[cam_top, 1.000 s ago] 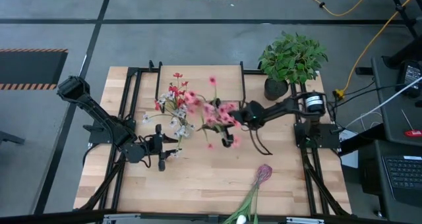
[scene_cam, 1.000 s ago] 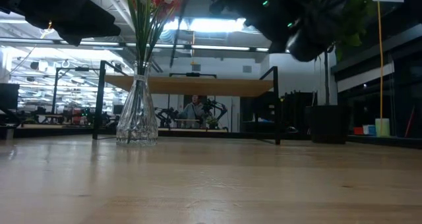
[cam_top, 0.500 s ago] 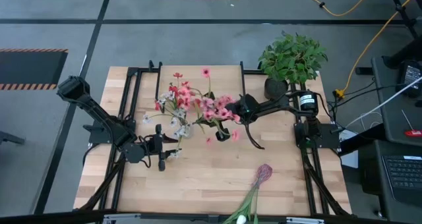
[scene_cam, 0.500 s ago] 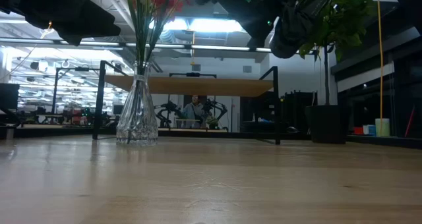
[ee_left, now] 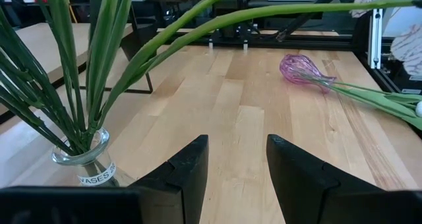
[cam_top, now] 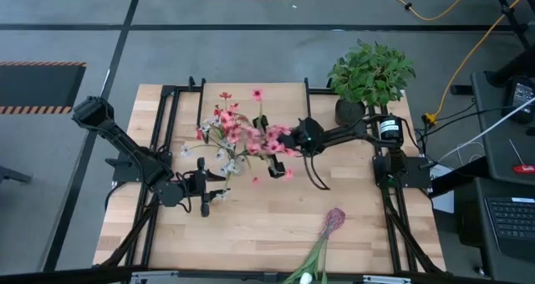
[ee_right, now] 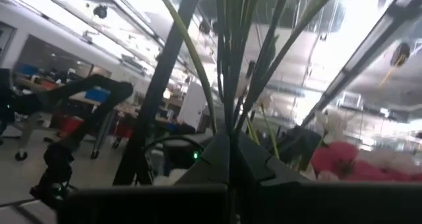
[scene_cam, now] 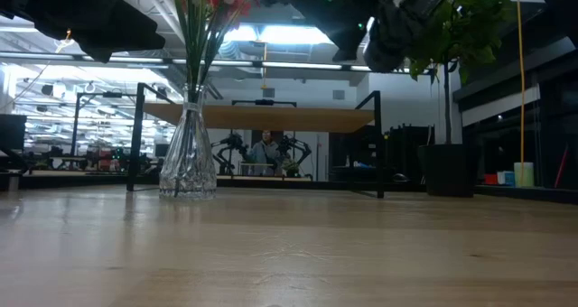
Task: Pick and place flowers into a vace then onto a shelf
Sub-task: Put the pink flowers into the transparent vase
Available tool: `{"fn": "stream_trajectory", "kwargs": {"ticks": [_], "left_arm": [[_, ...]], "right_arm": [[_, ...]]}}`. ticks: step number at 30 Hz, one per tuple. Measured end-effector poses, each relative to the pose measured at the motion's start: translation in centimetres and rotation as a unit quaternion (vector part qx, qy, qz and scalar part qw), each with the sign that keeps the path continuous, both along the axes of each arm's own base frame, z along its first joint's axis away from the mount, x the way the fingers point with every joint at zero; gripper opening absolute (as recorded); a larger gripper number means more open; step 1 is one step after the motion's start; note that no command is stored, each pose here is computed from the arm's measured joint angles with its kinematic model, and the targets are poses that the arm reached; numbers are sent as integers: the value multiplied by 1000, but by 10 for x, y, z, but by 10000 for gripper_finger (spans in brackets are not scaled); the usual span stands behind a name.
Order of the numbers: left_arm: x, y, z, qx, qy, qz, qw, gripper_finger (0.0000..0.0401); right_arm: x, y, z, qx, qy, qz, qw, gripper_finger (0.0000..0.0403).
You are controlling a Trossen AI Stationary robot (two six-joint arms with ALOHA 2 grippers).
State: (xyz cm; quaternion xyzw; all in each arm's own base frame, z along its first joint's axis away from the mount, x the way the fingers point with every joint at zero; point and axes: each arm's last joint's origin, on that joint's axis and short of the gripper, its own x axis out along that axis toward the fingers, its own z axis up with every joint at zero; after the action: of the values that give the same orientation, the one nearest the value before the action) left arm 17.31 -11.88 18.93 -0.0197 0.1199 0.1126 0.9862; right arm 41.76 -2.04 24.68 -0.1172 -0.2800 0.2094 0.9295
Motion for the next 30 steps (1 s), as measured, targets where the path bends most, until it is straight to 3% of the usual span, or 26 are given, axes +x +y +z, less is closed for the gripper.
{"fn": "stream_trajectory", "kwargs": {"ticks": [4, 18, 30], "left_arm": [[0, 0, 0, 0, 0, 0, 1000, 147], [0, 0, 0, -1, 0, 0, 1000, 147], [0, 0, 0, 0, 0, 0, 1000, 147]], "right_arm": [[8, -1, 2, 2, 30, -1, 1000, 0], [13, -10, -26, 38, 10, -22, 999, 0], [18, -12, -34, 46, 50, -31, 997, 0]]}}
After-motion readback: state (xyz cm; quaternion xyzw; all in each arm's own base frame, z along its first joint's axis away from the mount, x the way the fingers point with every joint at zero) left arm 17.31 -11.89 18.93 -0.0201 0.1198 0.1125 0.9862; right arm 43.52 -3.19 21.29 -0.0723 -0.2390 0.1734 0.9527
